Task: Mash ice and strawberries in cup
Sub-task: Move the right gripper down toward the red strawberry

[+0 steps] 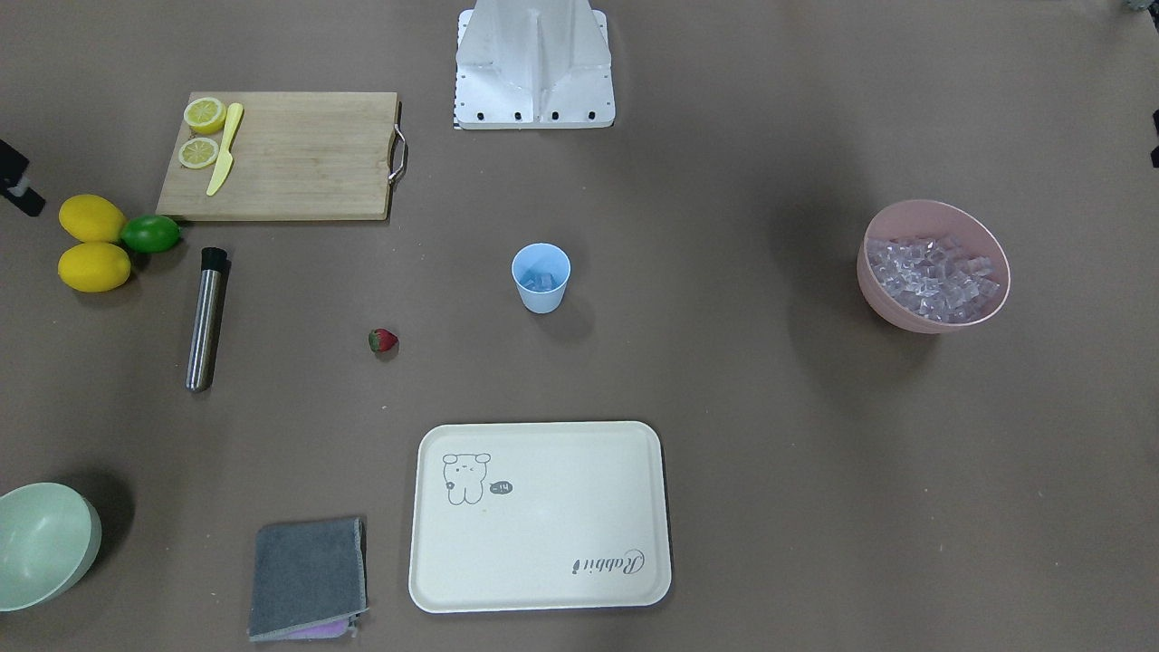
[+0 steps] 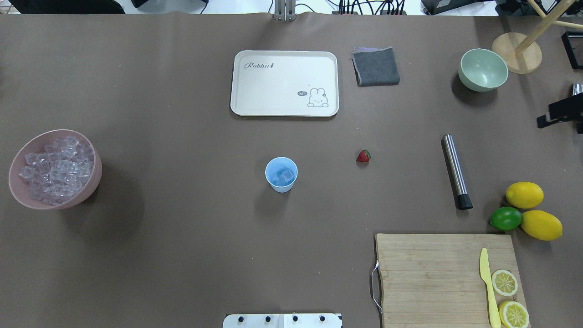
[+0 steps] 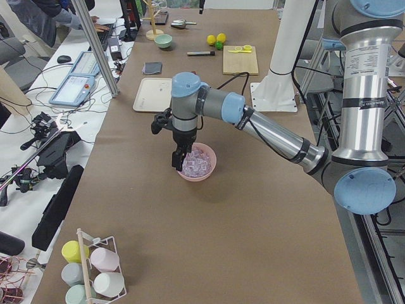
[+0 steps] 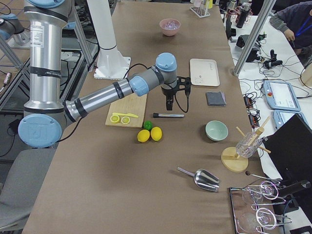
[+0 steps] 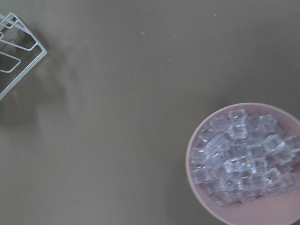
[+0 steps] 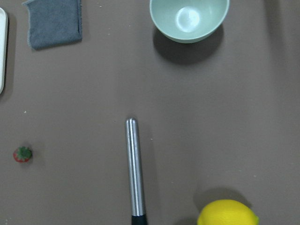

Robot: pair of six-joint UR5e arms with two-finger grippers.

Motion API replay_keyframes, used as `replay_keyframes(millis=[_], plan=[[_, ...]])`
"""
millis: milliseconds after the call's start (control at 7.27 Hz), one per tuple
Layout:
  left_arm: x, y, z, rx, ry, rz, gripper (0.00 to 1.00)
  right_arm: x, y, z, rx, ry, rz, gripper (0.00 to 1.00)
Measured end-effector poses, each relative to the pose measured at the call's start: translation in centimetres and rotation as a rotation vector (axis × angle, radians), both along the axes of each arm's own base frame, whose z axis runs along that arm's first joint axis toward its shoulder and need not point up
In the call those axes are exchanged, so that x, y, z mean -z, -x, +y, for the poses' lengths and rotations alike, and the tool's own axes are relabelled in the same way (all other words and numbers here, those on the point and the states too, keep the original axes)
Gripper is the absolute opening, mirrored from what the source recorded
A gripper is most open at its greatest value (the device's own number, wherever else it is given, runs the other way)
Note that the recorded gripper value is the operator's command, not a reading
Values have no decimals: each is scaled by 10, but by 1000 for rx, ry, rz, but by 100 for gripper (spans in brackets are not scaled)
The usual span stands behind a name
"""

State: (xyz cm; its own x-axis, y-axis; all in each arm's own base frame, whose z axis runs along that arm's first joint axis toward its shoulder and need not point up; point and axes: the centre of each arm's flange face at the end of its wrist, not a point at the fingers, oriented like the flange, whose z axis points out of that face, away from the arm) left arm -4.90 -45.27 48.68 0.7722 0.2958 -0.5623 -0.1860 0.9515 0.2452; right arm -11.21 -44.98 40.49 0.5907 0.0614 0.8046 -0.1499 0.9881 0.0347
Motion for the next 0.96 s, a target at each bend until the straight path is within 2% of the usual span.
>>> replay_keyframes(millis=[275,550,963], plan=[[-58,46,6,-23,28,-4,98,33,89,-24,-22,34,24,100],[-93,58,29,-14,86,8,98,50,168,-45,-29,57,53,100],[-116,73,65,49,141,104,98,59,259,-58,-3,57,102,100]])
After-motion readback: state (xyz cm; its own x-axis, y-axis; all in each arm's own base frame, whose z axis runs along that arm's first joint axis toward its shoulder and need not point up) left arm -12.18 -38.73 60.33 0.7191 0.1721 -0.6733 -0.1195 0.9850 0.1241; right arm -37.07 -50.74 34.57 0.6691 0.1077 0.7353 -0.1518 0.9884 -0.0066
